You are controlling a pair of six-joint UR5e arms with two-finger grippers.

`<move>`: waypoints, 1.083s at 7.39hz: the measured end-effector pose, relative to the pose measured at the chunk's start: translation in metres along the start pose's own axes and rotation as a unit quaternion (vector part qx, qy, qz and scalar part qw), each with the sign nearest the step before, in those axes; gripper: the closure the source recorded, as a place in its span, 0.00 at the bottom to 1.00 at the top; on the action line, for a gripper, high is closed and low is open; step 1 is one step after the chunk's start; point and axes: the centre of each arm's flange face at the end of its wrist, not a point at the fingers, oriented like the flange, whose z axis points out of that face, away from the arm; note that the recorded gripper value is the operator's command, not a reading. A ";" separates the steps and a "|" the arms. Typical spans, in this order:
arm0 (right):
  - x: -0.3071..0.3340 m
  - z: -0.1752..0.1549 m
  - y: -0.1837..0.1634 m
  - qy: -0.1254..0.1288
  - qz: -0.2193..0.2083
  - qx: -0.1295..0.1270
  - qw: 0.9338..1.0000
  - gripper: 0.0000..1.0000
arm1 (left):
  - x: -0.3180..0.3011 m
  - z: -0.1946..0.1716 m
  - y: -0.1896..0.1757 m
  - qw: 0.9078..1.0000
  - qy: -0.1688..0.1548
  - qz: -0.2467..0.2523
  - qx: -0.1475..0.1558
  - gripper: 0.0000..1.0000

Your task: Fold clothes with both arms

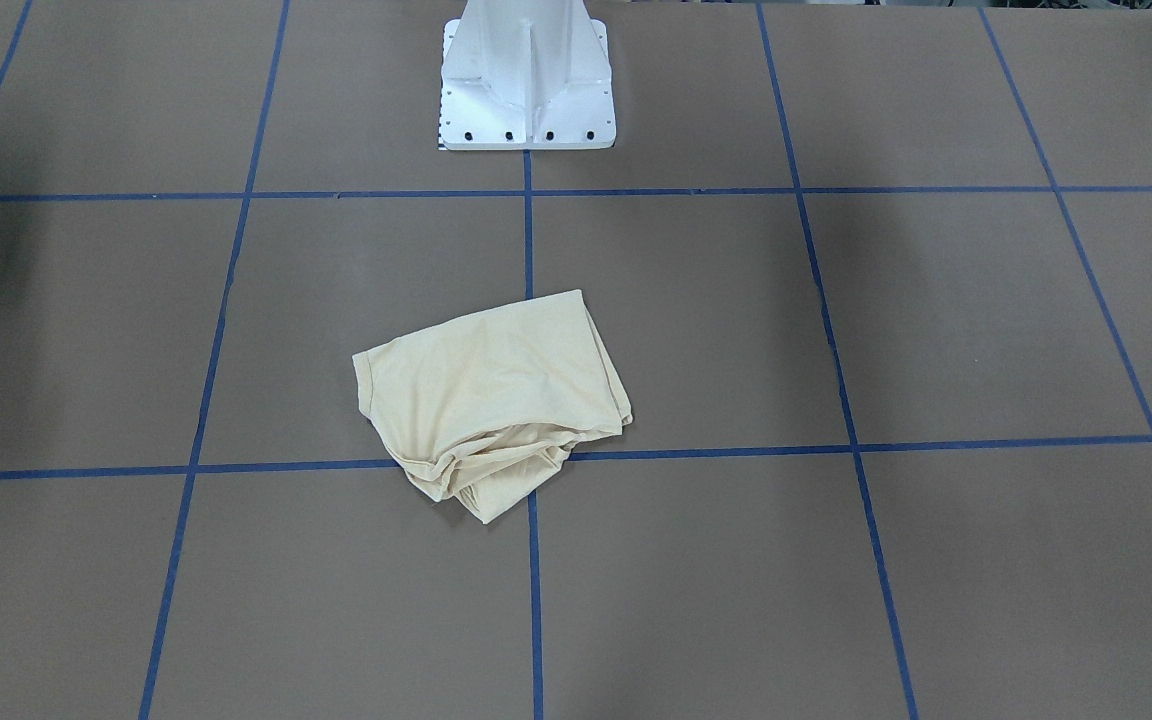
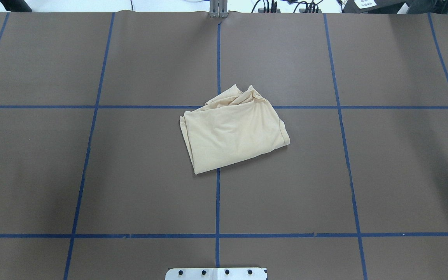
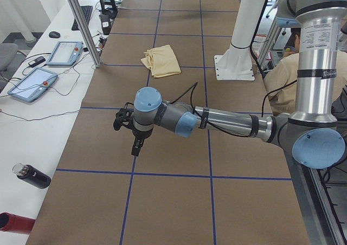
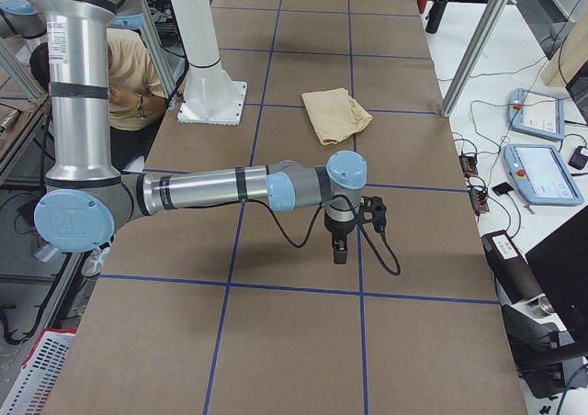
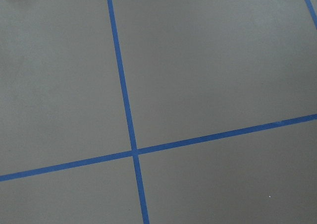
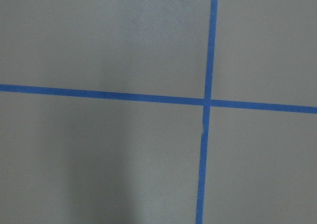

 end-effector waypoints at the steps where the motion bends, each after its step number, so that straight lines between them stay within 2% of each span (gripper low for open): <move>1: 0.000 0.002 0.000 0.001 0.000 -0.002 1.000 0.00 | -0.004 0.005 -0.003 1.000 0.001 -0.003 -0.004 0.00; 5: 0.000 0.008 0.006 -0.001 0.000 -0.008 1.000 0.00 | -0.009 0.010 -0.003 1.000 0.002 -0.008 -0.010 0.00; 8: -0.006 0.015 0.010 -0.012 -0.004 -0.019 1.000 0.00 | -0.004 0.005 -0.005 1.000 0.002 -0.007 -0.005 0.00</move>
